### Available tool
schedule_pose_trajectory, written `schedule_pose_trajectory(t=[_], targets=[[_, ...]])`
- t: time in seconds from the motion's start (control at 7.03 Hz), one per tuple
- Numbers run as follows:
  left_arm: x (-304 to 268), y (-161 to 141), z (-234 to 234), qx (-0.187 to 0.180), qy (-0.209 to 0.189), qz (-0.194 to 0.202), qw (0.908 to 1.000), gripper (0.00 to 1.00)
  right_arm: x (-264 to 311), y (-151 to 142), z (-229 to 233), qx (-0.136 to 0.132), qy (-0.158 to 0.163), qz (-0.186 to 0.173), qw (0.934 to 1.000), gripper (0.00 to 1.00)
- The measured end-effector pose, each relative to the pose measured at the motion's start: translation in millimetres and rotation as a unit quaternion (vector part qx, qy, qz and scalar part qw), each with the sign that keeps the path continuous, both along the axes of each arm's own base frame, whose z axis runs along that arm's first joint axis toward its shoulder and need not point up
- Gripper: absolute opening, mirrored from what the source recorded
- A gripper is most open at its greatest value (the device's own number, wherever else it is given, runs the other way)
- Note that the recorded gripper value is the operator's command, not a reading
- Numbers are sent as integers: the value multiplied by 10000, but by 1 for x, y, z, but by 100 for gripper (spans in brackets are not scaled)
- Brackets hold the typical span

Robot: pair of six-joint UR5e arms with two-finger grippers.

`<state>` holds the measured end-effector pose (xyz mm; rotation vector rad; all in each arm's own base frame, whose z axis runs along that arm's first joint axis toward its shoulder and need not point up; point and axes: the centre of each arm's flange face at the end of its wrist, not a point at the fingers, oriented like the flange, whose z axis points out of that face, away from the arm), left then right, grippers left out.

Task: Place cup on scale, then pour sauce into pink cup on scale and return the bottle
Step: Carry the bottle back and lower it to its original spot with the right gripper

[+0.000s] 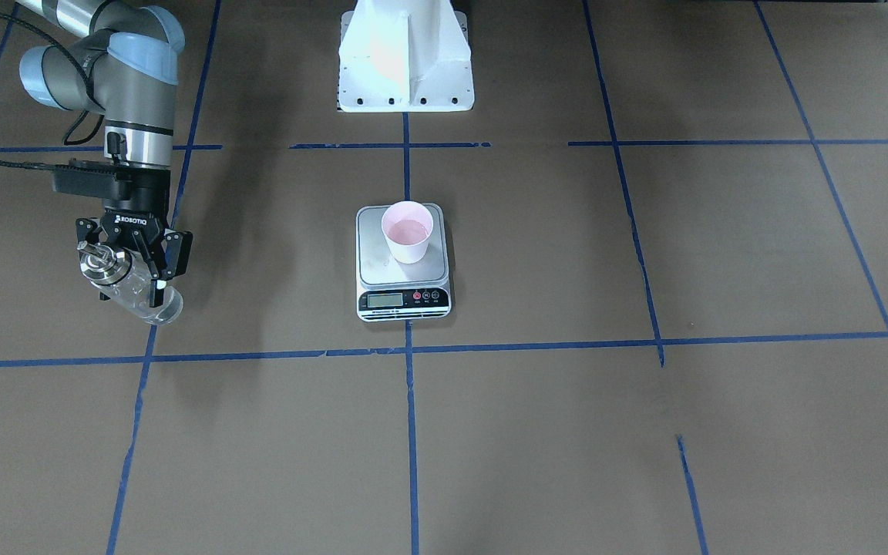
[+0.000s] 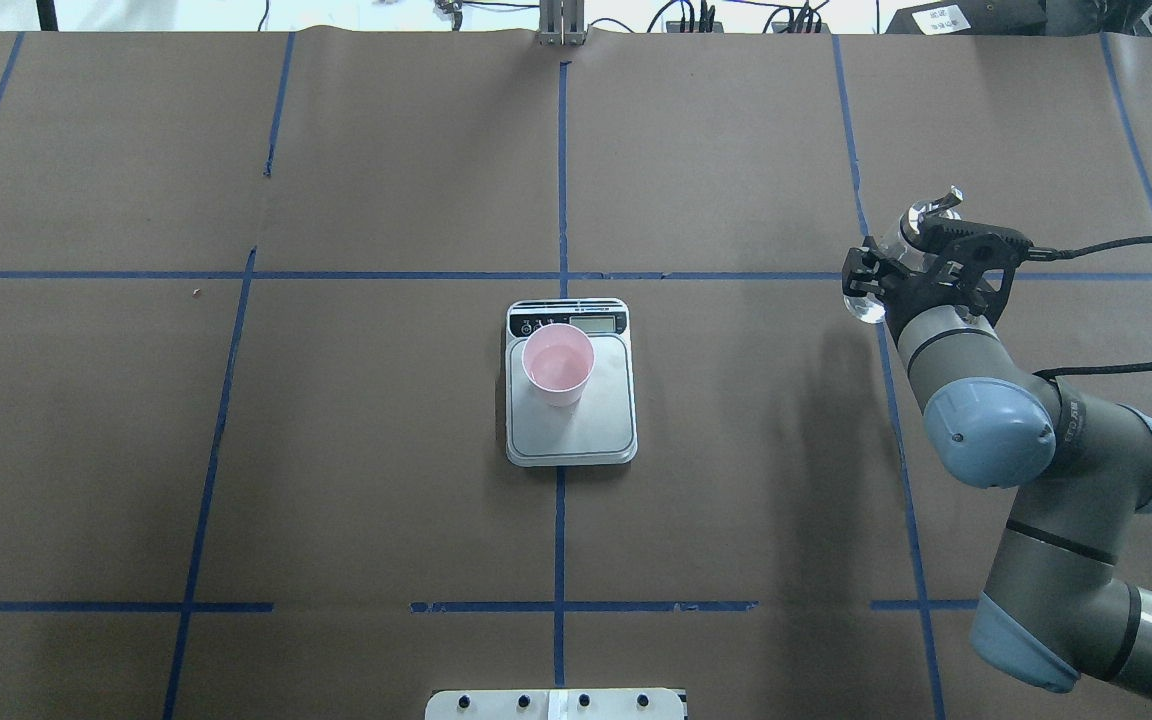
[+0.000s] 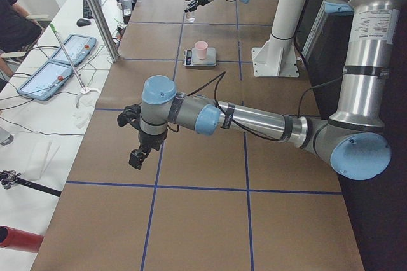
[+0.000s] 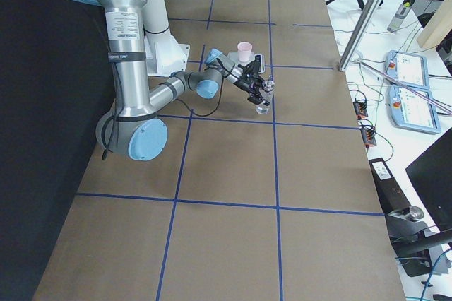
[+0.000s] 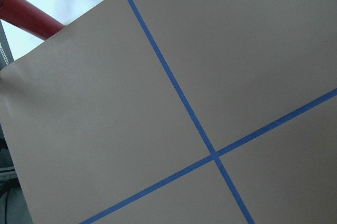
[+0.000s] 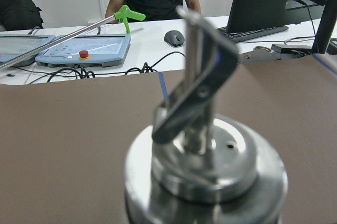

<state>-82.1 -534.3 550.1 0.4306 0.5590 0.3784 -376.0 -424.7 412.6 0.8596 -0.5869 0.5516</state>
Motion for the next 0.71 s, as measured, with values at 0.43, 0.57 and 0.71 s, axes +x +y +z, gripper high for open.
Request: schedule_pose_trajectory(t=[0.43, 0.57, 0.71], targets=[[0, 0, 1, -9, 1, 0, 10000, 100, -1, 7, 23, -125, -53, 203, 9997, 0], [0, 0, 1, -9, -1, -1, 10000, 100, -4, 16, 29, -110, -88, 281, 9995, 0], [0, 0, 1, -9, -4, -4, 10000, 100, -8, 23, 31, -95, -133, 317, 9994, 0]])
